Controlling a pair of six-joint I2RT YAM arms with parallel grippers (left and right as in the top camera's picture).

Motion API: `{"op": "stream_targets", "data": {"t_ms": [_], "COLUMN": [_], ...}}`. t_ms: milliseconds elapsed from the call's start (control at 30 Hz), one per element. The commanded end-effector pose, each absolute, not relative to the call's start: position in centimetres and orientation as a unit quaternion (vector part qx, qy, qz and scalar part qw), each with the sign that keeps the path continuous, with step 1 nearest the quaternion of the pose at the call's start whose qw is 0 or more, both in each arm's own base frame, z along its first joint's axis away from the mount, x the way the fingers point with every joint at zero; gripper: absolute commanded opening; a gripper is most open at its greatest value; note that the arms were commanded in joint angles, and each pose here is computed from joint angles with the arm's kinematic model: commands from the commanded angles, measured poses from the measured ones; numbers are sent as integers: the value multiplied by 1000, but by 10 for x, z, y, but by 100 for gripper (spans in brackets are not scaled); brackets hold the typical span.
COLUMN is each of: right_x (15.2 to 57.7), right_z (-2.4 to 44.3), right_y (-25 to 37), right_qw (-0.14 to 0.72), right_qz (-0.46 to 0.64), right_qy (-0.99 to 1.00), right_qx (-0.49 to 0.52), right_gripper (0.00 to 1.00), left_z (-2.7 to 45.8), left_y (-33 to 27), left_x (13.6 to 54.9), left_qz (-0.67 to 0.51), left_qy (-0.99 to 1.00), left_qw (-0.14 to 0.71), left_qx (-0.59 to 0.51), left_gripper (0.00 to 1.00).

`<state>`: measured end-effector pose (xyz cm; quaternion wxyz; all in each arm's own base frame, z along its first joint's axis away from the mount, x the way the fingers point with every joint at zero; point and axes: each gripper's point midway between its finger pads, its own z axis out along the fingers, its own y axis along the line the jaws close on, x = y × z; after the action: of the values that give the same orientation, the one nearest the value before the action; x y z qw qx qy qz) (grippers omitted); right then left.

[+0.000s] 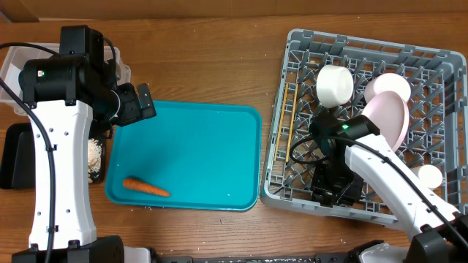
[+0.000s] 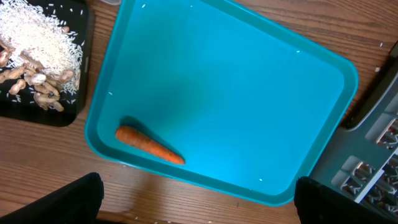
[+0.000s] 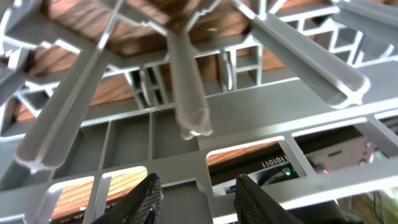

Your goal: Sort waste into correct bins and load items into the dishwasher

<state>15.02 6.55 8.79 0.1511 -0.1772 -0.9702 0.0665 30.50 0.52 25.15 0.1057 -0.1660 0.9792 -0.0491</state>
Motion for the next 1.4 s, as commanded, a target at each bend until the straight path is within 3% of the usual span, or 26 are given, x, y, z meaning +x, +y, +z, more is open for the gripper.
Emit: {"op": "stream_targets", "data": {"t_ms": [0,67,167,533,767,1367], "right_x": [149,158,167,208,196,178], "right_z": [88,84,82,71,65,74], "right_y": [66,80,91,100,69,35], "right_qw": [152,146,133,50,45,41], "right_qz": [70,25,-8,-37,48,148], "right_qy": [-961,-971,-976,-985,-974,-944], "right_qx": [-220,-187,-170,-164,-217,-292], "right_gripper": [36,25,19,18,7,7], "left_z": [249,249,249,249,249,249], "left_y": [3,3,3,3,4,4], "left_x": [306,306,306,306,306,306], "left_qz": [-50,-50,-50,-50,-47,-47], "left_qy": [981,981,981,981,981,981], "left_qw": [102,102,103,102,102,103], "left_qx": [-159,-158,-158,-158,-159,-159], "left_gripper": [100,100,100,100,100,100]}}
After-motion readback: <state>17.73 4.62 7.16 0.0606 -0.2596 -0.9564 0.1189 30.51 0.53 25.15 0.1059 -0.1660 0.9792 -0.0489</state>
